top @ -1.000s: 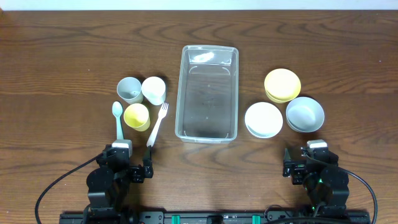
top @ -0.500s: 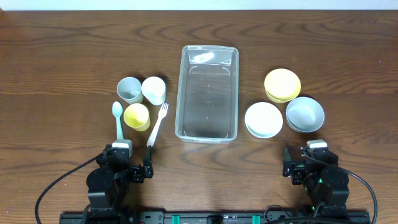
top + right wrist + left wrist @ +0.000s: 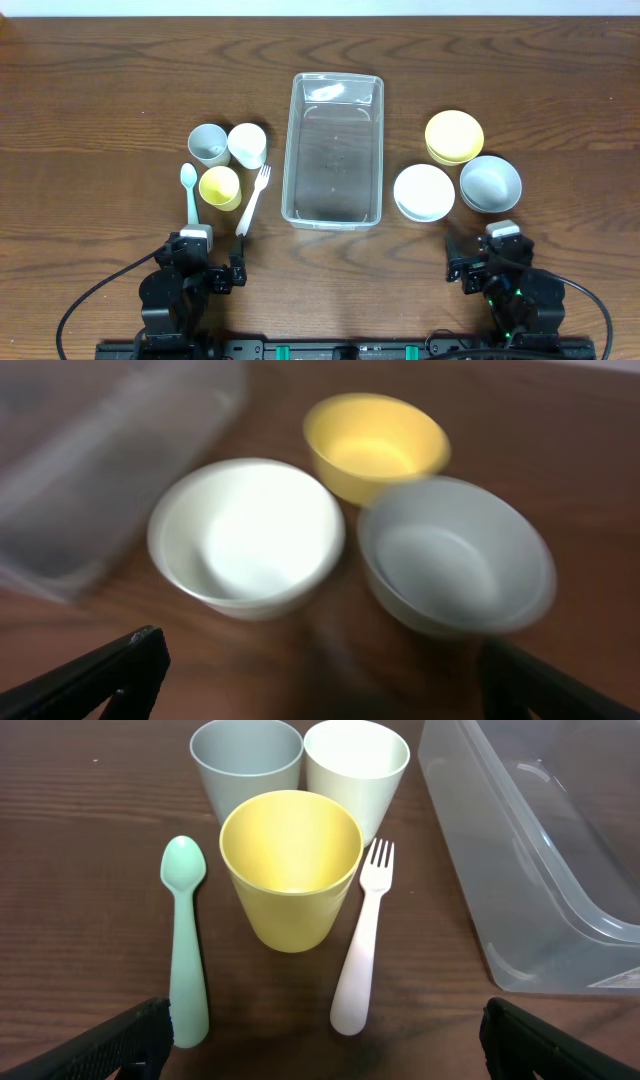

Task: Pack container

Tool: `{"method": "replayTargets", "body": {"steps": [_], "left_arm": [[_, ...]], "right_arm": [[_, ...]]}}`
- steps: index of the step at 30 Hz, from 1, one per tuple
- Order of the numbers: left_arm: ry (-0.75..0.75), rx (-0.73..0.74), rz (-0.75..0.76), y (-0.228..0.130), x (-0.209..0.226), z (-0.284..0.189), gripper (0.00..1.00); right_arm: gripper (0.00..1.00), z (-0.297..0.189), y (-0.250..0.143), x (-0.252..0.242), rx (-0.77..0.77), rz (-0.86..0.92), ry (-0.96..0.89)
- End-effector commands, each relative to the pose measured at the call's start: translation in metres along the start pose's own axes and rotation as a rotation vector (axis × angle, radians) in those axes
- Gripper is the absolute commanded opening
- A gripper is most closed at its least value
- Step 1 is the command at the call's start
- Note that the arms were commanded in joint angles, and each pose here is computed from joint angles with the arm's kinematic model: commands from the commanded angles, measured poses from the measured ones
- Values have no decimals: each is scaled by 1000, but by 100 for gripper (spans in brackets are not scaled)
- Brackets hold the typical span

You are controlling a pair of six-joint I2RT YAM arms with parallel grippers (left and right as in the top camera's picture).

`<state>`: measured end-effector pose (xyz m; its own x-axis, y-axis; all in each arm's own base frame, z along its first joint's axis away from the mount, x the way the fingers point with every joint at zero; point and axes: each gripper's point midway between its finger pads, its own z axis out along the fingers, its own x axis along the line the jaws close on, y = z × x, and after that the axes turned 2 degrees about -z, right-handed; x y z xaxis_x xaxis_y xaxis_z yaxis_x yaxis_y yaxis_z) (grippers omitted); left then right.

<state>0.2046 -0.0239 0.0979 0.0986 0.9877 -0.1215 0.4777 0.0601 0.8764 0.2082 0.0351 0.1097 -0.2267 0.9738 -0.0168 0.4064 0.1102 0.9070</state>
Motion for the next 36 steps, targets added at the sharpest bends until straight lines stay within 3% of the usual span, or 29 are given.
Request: {"method": "replayTargets", "body": {"steps": [1,7,19,25,36], "left_arm": [[-16,0,1,-3,-2,2,98],[-16,0,1,-3,-2,2,98],[14,-1,14,-3,3,2,98],[47,-2,16,-2,8,2,98],[47,-2,16,-2,8,2,98]], "right_arm": [[99,-3,14,34,-63,84,204],[99,-10,38,49,-157,73,304],[99,-16,66,29,-137,127,194],[99,-4,101,4,26,175,88],[99,56,190,-19,444,161,111]]}}
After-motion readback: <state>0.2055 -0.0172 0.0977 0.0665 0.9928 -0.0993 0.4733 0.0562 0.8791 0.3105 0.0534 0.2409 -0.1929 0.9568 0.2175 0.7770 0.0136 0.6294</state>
